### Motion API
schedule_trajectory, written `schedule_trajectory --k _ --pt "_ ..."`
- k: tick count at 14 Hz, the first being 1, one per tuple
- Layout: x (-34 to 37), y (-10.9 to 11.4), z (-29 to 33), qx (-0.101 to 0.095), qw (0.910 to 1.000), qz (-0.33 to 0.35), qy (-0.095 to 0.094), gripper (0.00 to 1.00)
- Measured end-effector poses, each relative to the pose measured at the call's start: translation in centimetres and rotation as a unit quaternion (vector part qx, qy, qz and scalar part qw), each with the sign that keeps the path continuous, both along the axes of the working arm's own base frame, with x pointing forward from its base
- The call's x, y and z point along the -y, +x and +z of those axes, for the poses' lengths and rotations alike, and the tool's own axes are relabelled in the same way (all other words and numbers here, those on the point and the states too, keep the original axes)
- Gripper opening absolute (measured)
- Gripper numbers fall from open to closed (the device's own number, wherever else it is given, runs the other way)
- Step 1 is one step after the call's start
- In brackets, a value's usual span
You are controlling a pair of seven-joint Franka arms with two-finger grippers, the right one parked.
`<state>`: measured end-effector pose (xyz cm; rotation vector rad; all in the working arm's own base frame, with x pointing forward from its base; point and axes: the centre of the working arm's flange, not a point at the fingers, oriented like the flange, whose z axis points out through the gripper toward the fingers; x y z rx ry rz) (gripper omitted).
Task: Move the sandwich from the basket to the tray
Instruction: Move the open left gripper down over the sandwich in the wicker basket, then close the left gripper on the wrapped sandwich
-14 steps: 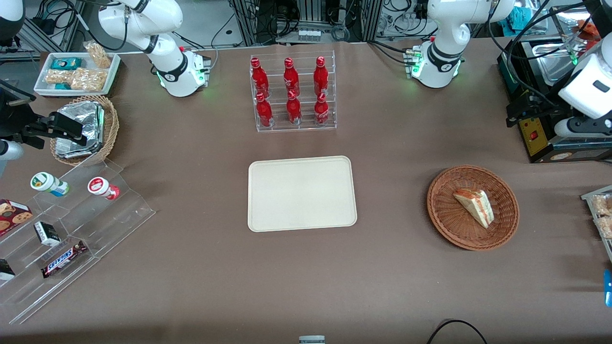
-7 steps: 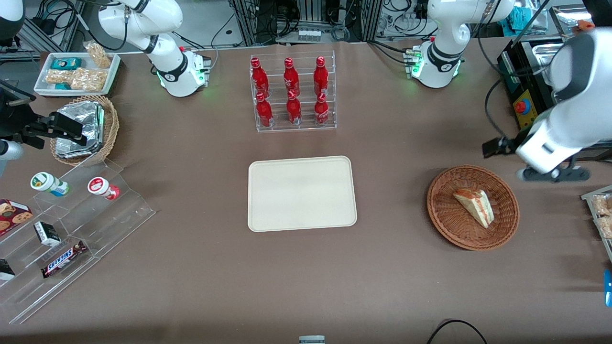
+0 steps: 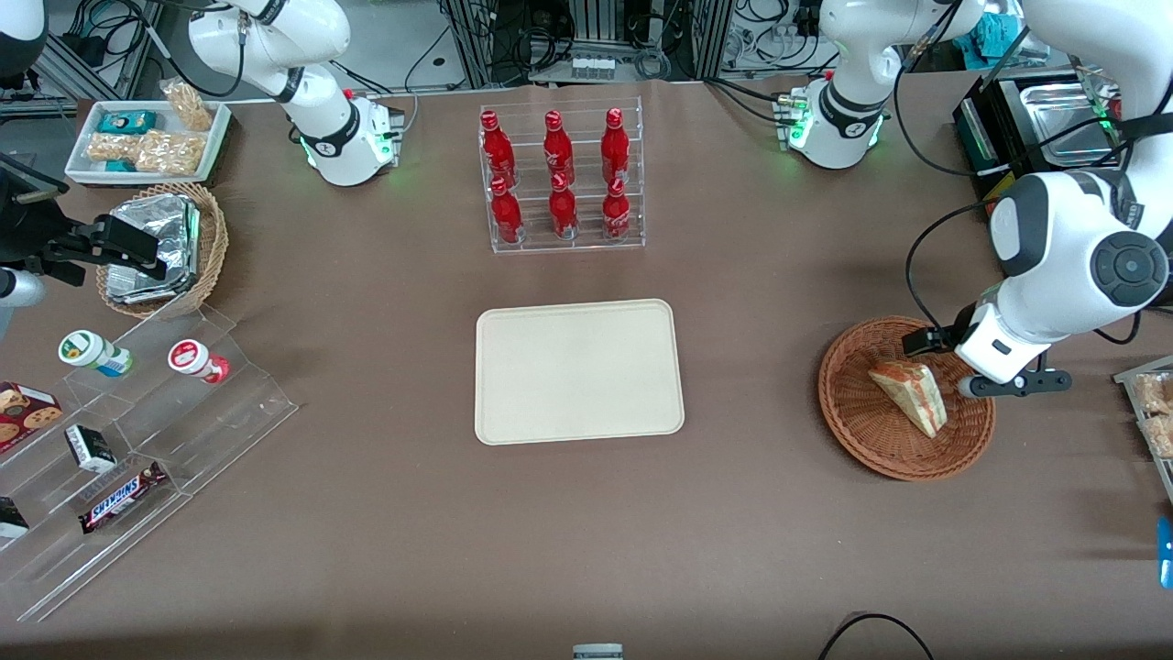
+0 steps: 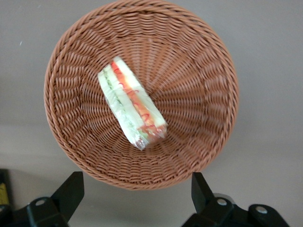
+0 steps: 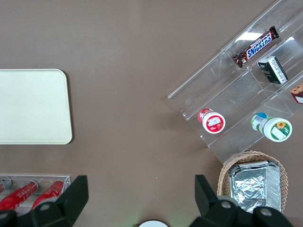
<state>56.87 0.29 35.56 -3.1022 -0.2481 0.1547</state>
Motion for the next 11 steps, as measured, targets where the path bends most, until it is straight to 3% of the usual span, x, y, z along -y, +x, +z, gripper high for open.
schedule_trajectory --k 2,6,10,11 --pt "0.1 0.4 -0.8 0.020 0.9951 0.097 0.008 1.00" --pt "0.3 1.6 -3.9 0.049 0.9730 0.225 0.010 1.00" --pt "-0.4 1.5 -8.6 0.022 0.9693 0.244 0.017 1.00" --pt "-0.6 1.4 -9.5 0.015 0.9695 0.244 0.021 0.91"
